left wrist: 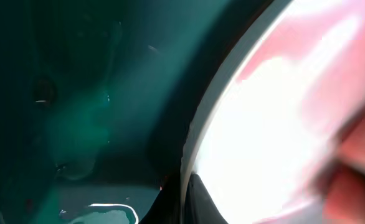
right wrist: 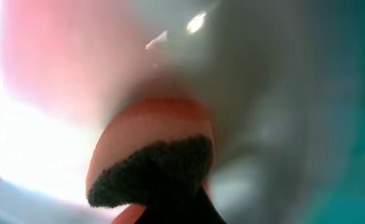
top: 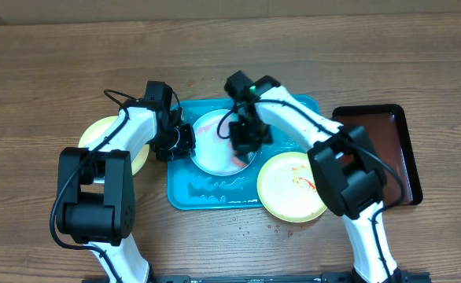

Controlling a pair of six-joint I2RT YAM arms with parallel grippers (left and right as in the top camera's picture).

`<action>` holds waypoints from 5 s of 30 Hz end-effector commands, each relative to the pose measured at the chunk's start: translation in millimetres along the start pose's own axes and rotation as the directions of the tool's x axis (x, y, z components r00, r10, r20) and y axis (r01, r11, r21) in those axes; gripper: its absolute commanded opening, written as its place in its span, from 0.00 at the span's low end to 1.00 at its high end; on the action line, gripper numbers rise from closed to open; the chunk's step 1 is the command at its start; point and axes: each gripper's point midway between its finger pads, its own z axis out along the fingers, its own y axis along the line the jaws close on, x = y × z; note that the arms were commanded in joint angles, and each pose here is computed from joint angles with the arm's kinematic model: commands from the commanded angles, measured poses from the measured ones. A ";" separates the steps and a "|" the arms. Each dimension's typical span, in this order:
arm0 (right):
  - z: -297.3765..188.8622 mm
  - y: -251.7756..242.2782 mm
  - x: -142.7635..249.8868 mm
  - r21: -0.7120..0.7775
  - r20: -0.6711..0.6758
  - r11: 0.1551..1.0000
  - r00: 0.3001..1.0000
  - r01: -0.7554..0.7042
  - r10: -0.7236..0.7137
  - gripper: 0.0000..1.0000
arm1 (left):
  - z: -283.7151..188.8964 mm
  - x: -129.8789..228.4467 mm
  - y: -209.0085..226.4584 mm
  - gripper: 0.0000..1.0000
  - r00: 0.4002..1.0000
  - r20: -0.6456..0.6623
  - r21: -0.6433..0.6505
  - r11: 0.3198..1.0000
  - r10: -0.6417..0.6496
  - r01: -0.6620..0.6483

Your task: Clean dirty plates on tray and stack at the side

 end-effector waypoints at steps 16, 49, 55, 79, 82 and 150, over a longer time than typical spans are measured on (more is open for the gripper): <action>43.2 83.9 -51.3 -0.313 0.201 0.933 0.972 0.179 -0.119 0.04 | 19.8 13.8 17.4 0.04 0.998 -0.060 -0.062 0.998 0.025 -0.029; 8.6 19.7 -75.1 -0.119 0.251 0.988 0.966 0.093 -0.061 0.04 | 19.8 13.9 17.5 0.04 0.998 -0.061 -0.063 0.998 0.025 -0.029; -12.0 76.2 -53.5 -0.436 0.181 0.872 0.971 0.220 -0.154 0.04 | 19.8 13.7 17.5 0.04 0.998 -0.060 -0.063 0.998 0.026 -0.030; -314.5 -189.2 -1.1 -0.223 0.569 0.942 0.751 -0.249 0.333 0.04 | -69.2 -26.8 -2.0 0.04 0.957 0.191 -0.272 0.948 0.220 -0.164; -314.0 -218.0 8.6 -0.232 0.548 0.916 0.734 -0.326 0.400 0.04 | -92.7 -29.7 -4.5 0.04 0.930 0.257 -0.349 0.922 0.264 -0.166; -290.1 -267.4 30.0 -0.139 0.498 0.866 0.722 -0.480 0.480 0.04 | -216.5 16.8 -121.5 0.04 0.444 0.378 -0.914 0.405 0.813 0.035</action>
